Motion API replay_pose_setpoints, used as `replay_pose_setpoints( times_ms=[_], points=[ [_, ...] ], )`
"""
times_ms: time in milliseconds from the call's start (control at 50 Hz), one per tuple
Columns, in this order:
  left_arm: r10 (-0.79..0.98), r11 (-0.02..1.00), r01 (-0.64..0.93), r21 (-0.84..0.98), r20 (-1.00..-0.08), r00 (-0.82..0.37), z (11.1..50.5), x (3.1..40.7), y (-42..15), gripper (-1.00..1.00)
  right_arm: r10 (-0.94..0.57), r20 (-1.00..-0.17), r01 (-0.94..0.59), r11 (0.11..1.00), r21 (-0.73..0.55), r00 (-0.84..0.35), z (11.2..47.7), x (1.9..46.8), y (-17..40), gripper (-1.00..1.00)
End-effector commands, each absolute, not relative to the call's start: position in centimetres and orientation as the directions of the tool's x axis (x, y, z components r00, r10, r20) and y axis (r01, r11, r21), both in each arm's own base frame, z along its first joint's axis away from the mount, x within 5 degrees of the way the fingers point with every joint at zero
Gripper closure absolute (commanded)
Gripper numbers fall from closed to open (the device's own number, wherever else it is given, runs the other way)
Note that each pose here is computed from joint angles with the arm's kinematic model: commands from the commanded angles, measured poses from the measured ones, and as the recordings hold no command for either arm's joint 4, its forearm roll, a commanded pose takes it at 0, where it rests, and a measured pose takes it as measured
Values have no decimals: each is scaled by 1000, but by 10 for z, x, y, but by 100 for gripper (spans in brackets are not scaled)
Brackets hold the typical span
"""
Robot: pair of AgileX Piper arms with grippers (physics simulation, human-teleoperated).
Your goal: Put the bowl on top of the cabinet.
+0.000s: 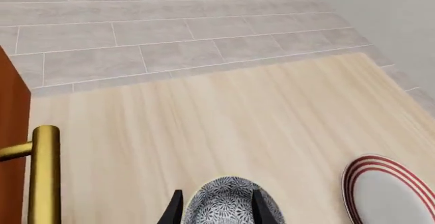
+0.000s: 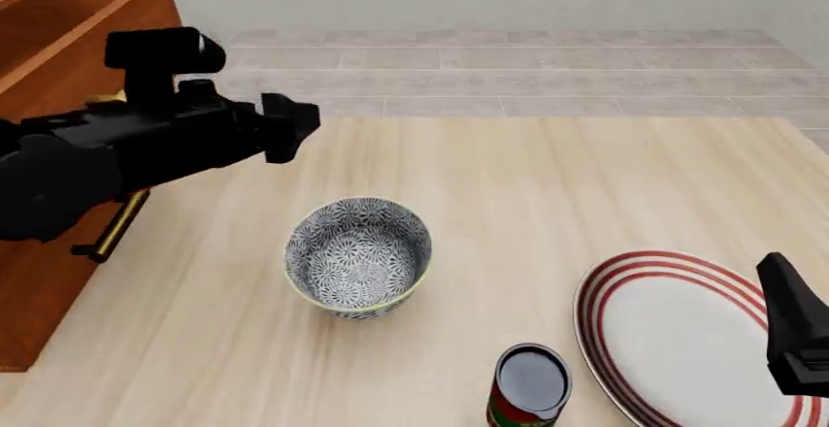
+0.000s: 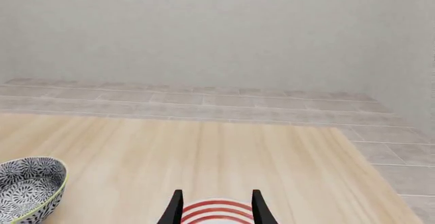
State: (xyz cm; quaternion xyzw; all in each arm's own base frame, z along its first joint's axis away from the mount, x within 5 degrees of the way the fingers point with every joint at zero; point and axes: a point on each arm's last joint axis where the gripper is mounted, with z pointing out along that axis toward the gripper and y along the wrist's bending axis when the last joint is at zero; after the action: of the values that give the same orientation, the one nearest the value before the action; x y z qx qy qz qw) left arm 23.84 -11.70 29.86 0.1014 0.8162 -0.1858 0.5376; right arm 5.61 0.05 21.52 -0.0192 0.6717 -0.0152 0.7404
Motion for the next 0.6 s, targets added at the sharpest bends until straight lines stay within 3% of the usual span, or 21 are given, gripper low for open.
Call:
replay_pose_setpoints(
  times_ms=[20,600],
  points=[
    [-52,922,323,-215,-893,-447,281,247,-114,-100,-52,-994,-6,999,-53,97,215,56,1,-100],
    [-82,925,273,-264,-841,-535,234,258,-119,-100,-50,-994,-6,999,-51,97,215,56,1,-100]
  ],
)
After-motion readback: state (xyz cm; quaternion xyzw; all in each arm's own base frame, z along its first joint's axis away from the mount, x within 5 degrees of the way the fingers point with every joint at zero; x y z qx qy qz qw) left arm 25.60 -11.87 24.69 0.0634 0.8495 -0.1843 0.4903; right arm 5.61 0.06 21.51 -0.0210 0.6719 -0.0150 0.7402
